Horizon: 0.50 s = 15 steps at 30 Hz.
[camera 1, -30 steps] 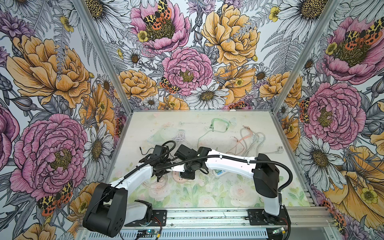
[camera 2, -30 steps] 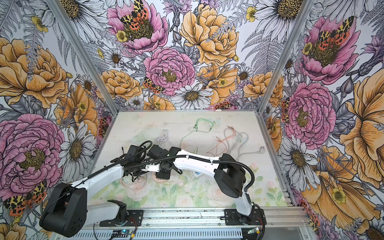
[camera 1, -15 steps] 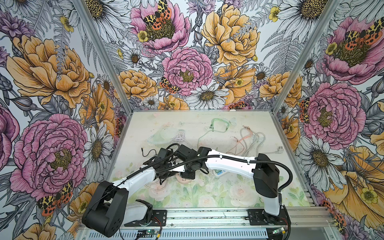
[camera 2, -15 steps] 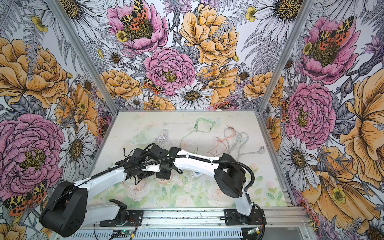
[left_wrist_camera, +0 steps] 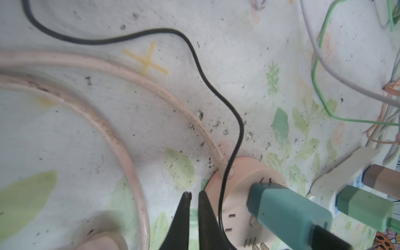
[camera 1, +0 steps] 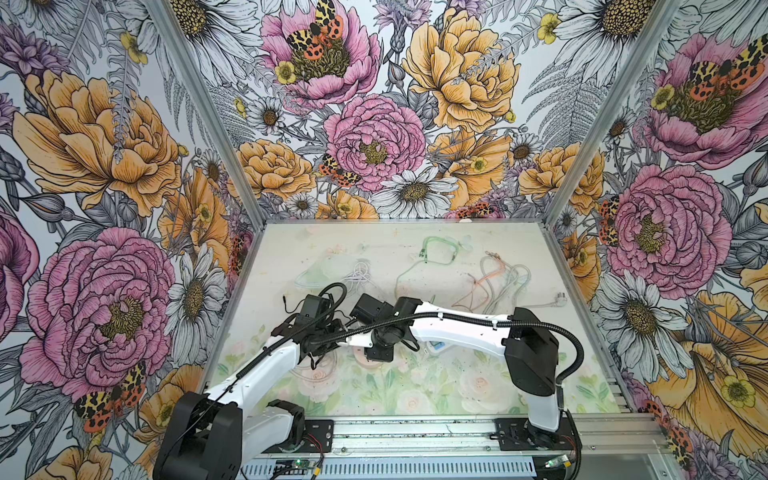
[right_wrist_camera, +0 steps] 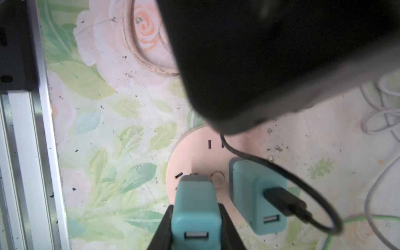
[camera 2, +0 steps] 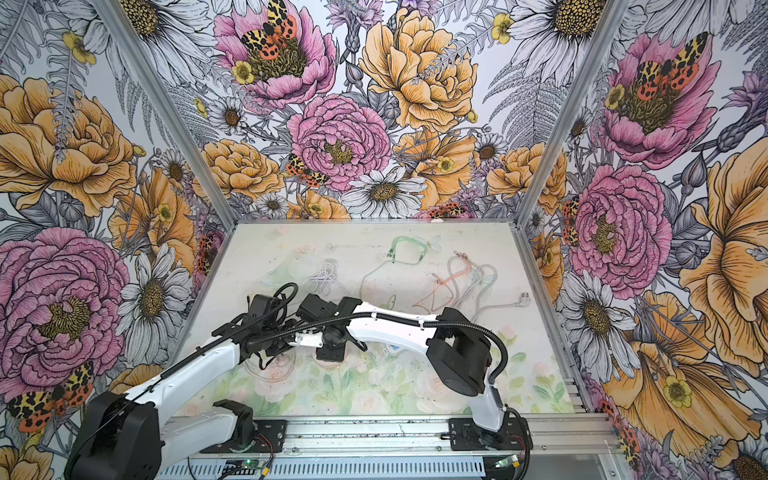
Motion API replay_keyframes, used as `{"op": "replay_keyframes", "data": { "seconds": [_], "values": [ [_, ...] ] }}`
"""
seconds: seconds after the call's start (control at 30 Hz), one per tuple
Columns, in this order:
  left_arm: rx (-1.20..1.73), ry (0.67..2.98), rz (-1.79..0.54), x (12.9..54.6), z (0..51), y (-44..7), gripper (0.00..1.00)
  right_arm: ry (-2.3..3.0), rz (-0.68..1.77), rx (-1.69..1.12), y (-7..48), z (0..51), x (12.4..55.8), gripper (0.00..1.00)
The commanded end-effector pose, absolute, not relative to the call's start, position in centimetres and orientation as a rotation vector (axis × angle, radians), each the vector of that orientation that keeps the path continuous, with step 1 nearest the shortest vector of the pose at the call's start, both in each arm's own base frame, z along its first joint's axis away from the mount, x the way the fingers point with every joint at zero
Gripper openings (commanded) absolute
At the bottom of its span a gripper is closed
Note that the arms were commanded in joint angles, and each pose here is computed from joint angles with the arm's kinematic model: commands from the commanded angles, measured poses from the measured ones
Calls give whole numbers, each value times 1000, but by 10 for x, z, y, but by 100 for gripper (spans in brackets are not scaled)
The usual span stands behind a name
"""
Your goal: Insert the plug
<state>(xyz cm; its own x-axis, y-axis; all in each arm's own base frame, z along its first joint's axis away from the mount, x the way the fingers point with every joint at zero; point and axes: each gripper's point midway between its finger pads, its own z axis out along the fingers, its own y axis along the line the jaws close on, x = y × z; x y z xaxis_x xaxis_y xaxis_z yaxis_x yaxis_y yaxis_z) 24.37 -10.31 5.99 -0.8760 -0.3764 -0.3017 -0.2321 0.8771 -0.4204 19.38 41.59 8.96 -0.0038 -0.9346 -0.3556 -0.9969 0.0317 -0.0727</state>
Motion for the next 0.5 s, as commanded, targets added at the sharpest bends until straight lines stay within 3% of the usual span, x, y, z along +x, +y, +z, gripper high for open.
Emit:
{"op": "replay_keyframes", "data": {
  "seconds": [0.0, 0.2, 0.47],
  "values": [
    [-416, 2651, -485, 246, 79, -97, 15, 1981, 286, -1949, 419, 100, 193, 0],
    [-447, 2637, -303, 252, 90, -71, 18, 1991, 298, -1955, 421, 96, 193, 0],
    [-490, 2607, -266, 261, 98, -56, 19, 2002, 268, -1971, 418, 88, 192, 0]
  ]
}}
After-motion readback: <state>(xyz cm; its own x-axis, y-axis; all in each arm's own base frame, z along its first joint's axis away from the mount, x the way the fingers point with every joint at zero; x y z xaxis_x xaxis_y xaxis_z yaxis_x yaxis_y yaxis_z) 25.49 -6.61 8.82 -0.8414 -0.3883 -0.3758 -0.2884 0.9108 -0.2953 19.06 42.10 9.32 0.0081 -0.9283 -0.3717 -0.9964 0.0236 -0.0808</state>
